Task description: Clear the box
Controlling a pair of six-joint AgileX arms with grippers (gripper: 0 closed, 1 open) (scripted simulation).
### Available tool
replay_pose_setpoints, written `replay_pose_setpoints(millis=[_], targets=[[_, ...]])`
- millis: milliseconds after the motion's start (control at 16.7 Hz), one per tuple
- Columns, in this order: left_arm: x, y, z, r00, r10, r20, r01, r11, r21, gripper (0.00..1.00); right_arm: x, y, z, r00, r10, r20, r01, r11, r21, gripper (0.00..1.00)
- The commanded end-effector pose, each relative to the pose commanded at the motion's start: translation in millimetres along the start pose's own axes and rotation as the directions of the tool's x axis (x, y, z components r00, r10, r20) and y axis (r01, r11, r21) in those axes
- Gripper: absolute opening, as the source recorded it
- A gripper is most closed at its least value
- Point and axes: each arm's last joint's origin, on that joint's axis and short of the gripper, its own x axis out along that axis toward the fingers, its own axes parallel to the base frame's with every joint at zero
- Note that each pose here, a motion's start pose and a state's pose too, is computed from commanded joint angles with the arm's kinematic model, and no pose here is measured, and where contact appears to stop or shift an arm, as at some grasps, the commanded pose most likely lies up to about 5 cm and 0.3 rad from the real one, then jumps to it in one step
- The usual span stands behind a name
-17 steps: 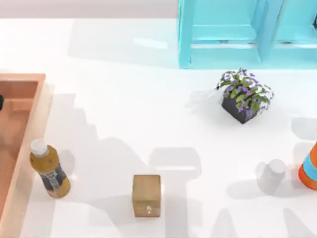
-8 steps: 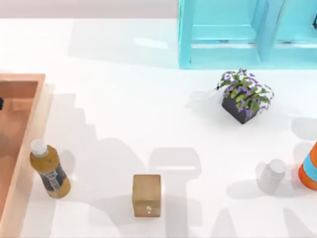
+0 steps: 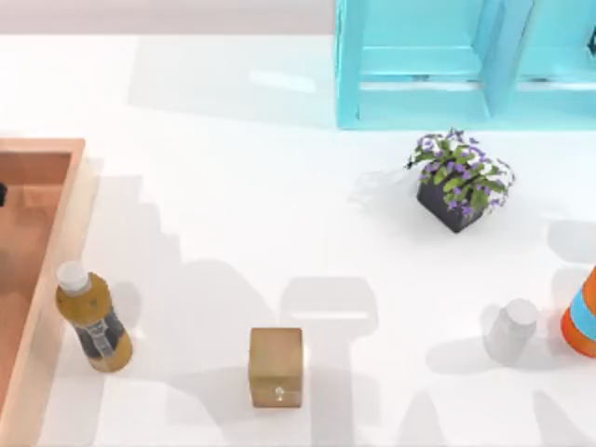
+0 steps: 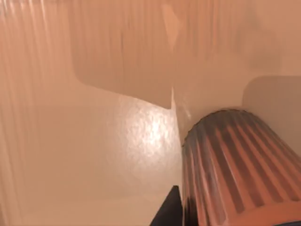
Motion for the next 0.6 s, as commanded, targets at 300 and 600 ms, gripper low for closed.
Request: replay_pose_setpoints(millis=[300, 600], targets=[[-16.7, -6.8, -0.5, 1.000, -0.011, 0.021, 0.010, 0.999, 0.037, 0.00, 0.0, 0.0, 0.0, 1.000, 0.000, 0.000, 0.000, 1.000, 0.000, 1.00], [-99.8, -30.0, -13.1, 0.997, -0.012, 0.080, 0.000, 0.988, 0.151, 0.00, 0.0, 0.0, 0.0, 1.000, 0.000, 0.000, 0.000, 1.000, 0.000, 1.00]])
